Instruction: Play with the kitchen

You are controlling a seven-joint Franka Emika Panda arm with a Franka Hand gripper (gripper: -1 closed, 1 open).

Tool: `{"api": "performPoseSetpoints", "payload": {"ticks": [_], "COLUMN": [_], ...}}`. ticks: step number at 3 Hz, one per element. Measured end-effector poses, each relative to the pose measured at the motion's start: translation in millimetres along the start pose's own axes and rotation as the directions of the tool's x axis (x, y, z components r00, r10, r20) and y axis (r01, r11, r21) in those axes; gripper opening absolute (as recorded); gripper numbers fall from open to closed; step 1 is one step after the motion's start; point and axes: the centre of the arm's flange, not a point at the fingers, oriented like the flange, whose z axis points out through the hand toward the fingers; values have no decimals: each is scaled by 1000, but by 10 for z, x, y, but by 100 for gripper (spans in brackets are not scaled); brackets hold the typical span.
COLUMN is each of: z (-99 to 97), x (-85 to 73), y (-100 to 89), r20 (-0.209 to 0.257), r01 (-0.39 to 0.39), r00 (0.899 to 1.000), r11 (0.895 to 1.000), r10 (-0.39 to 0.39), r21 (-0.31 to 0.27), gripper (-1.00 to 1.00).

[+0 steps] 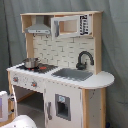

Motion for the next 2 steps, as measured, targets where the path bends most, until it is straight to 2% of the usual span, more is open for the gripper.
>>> {"api": "performPoseSetpoints", "payload": {"ticks": [2], "z": [617], "x": [56], "y": [-71], "r20": [26], "r01": [20], "r00": [999], "r11": [999], "r10": [-21], "r21": [33], "gripper": [100]}}
